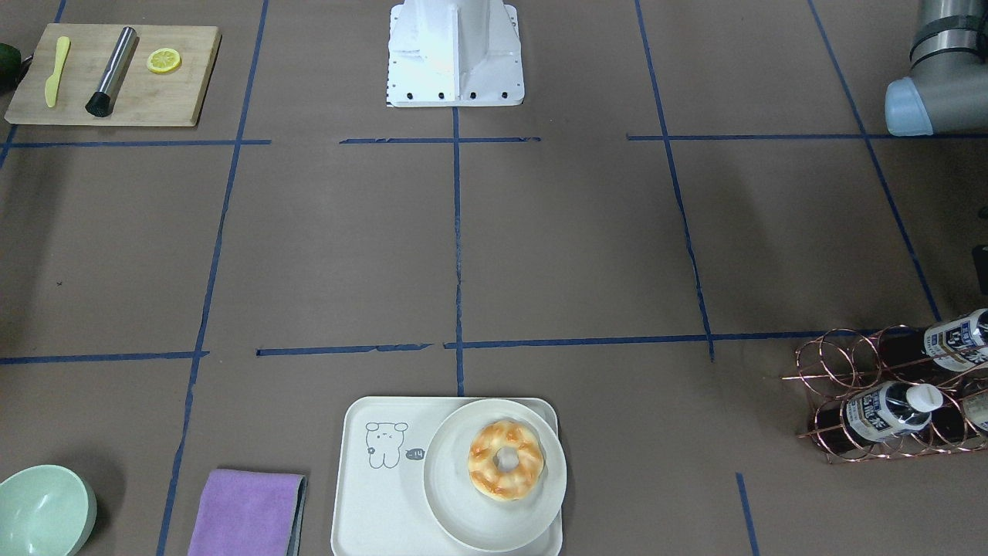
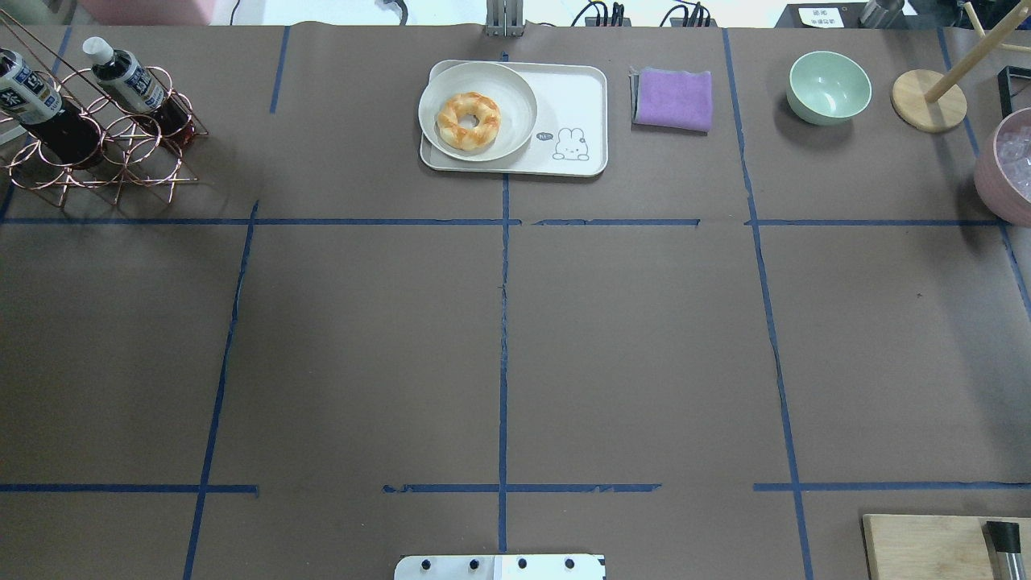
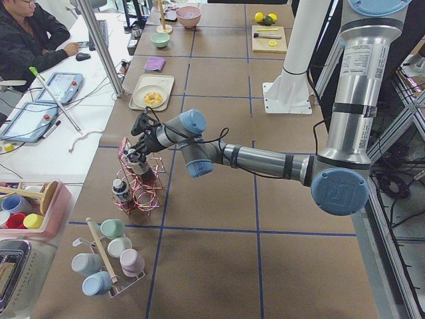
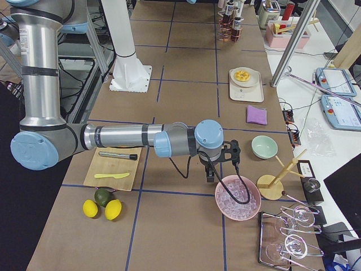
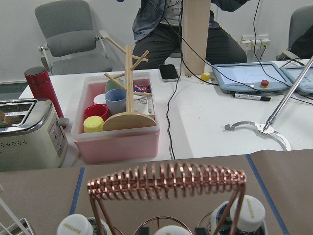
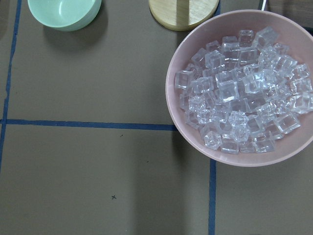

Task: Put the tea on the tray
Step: 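Close the left gripper on the bottle cap and lift it from the rack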

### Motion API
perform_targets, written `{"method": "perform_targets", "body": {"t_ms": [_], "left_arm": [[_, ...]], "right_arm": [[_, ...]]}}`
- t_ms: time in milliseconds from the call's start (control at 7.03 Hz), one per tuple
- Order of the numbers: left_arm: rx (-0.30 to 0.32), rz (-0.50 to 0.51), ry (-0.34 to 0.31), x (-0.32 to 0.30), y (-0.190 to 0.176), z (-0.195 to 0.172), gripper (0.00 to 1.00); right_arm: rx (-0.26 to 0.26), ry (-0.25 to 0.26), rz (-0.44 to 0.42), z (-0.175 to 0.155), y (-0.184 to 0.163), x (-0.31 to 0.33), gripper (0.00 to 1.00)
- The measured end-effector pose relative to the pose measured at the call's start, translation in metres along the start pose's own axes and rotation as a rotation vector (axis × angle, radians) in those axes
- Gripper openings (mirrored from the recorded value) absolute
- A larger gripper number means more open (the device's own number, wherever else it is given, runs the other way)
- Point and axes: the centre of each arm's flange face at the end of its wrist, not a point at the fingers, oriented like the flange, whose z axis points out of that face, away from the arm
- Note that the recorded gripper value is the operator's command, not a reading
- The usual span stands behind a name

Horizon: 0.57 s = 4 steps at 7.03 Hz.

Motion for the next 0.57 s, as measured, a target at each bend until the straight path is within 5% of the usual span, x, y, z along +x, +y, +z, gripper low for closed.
{"method": "perform_targets", "body": {"t_ms": [569], "left_arm": [[0.007, -0.04, 0.013, -0.024, -0.034, -0.047, 0.0]], "right_arm": [[-0.002, 0.0, 0.001, 0.001, 0.001, 0.001, 1.0]]}}
